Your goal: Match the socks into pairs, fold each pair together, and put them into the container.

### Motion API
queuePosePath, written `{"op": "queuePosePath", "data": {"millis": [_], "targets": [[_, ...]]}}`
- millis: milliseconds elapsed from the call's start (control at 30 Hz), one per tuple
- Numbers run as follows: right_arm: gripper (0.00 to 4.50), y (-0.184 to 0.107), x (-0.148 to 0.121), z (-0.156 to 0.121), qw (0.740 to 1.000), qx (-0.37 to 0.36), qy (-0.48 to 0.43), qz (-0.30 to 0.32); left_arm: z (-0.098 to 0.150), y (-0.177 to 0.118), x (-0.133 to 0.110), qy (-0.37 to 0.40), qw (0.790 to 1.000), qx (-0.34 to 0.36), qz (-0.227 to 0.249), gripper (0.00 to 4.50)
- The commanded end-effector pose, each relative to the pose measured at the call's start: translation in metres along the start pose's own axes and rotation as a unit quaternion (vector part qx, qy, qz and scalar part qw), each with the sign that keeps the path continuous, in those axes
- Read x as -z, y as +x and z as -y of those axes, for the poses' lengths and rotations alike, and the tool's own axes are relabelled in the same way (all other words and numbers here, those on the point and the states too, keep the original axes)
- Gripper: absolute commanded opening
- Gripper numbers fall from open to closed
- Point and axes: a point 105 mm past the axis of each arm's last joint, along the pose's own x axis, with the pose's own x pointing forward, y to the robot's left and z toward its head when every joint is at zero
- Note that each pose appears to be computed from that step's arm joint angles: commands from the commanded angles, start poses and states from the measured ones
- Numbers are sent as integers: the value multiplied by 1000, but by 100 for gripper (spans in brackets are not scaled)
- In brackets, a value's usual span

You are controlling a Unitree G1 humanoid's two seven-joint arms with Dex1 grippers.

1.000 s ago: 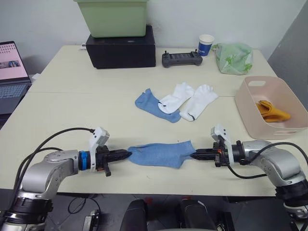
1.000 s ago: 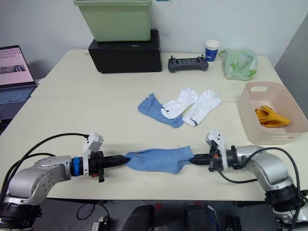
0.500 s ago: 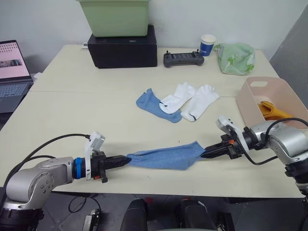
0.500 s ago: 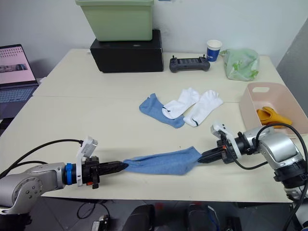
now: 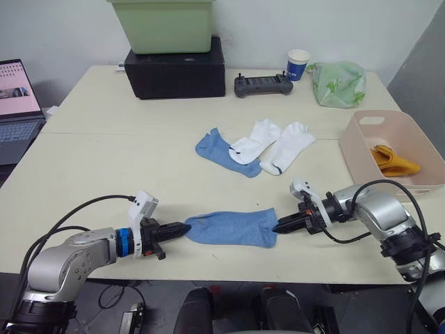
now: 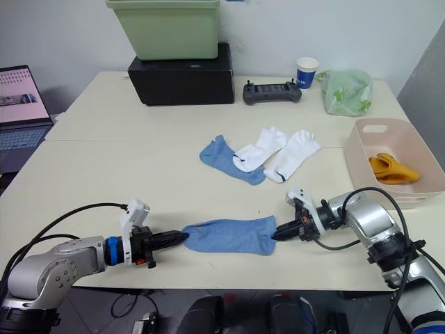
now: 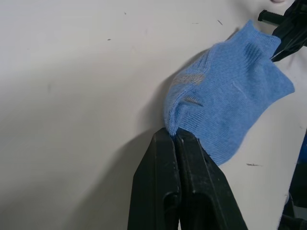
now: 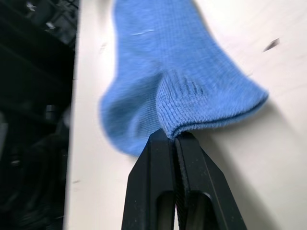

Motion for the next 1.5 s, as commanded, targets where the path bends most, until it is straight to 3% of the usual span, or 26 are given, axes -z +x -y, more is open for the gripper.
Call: {"op": "queuePosePath", "data": {"millis": [33, 100, 200, 367, 433, 533, 567, 633, 767, 900, 1033, 1167, 1333, 1500], "targets": [[1, -9, -9, 2, 999, 13, -33, 11, 0, -1, -5, 29, 1000, 0, 7, 0], [47, -12, -9, 3, 999, 21, -33, 15, -1, -1, -8, 38, 999, -2, 13, 0], [136, -25, -14, 9, 997, 51, -44, 30, -5, -6, -14, 49, 998, -8, 25, 61], [314, -47, -25, 12, 991, 100, -69, 50, -10, -18, -23, 67, 997, -23, 44, 223], [344, -55, -35, 4, 986, 114, -101, 71, -5, -28, -37, 100, 992, -17, 71, 280], [344, -37, -56, -19, 973, 108, -159, 131, 7, -26, -49, 168, 983, 4, 74, 280], [323, -26, -63, -26, 968, 100, -164, 161, 11, -19, -50, 199, 978, 10, 66, 284], [279, -8, -68, -37, 960, 88, -184, 189, 22, -6, -52, 258, 963, 33, 70, 241], [141, 23, -52, -33, 951, 110, -246, 153, 39, 20, -43, 336, 937, 74, 66, 125], [3, 38, -32, -24, 951, 128, -249, 129, 24, 38, -22, 381, 923, 48, 23, 1], [3, 30, -10, -11, 950, 157, -247, 104, 3, 44, -13, 371, 928, 12, 15, 1], [3, 10, 2, -10, 949, 168, -250, 91, -10, 29, -2, 348, 938, 2, 6, 1], [3, -3, -6, -30, 951, 139, -239, 140, 11, 15, -18, 307, 949, 38, 68, 1], [3, 9, -12, -45, 956, 103, -227, 157, 19, 12, -13, 311, 947, 54, 54, 1]]}}
